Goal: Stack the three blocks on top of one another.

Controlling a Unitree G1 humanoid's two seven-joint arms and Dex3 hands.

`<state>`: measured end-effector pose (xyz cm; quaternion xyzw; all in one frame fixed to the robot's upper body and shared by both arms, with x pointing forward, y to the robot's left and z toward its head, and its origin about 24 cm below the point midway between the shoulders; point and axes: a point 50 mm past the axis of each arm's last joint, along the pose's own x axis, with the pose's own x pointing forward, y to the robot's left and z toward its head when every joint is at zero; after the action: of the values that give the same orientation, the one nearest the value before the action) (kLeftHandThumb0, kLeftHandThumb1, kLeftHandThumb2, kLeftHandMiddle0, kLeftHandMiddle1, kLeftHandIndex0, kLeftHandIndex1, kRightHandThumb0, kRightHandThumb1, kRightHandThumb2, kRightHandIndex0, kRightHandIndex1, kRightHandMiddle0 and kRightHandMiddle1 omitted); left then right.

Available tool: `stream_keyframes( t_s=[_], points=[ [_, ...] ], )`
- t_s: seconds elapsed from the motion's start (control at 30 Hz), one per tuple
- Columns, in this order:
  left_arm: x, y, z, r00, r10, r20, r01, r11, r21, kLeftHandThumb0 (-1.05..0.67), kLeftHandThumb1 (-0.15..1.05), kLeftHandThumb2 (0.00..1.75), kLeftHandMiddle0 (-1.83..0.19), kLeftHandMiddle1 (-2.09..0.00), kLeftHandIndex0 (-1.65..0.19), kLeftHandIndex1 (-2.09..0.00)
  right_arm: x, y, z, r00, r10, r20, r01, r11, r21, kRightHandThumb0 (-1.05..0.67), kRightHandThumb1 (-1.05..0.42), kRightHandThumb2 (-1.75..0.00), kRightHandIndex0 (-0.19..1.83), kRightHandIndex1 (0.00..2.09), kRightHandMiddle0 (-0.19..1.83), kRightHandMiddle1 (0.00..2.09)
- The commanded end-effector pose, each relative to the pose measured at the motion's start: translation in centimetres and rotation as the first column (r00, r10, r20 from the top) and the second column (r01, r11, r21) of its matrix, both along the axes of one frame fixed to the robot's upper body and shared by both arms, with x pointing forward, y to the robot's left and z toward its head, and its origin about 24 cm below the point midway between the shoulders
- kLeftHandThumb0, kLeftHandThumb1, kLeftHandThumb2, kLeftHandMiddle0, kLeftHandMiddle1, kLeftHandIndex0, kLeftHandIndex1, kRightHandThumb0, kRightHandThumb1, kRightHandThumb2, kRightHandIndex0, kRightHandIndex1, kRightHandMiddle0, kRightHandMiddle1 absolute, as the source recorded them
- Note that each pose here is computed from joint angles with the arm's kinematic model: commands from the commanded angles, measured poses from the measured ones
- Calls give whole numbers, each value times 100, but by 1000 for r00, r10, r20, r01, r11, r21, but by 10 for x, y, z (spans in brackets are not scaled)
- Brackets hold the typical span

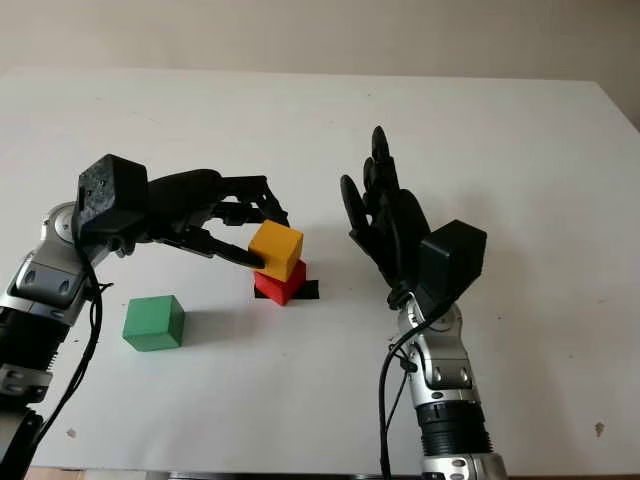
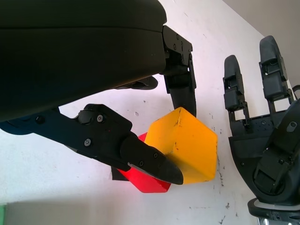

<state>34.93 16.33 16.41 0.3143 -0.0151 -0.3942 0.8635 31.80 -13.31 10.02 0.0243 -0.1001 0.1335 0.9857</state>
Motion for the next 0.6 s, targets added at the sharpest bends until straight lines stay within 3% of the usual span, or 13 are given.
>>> stream_keyframes(
  t_s=[0.0, 0.57],
  points=[
    [2, -4, 6, 1000, -7, 6, 7, 1000, 14, -38, 100, 5, -31, -5, -33, -157, -1, -3, 4, 1000, -1, 17, 1, 1000, -3, -71, -105, -46, -19, 0, -19, 1],
    [0, -3, 6, 1000, 4, -1, -4, 999, 42, -38, 100, 5, -28, -4, -31, -156, 0, -3, 5, 1000, -4, 22, 4, 1000, -22, -70, -105, -47, -19, 0, -19, 2]
  ],
)
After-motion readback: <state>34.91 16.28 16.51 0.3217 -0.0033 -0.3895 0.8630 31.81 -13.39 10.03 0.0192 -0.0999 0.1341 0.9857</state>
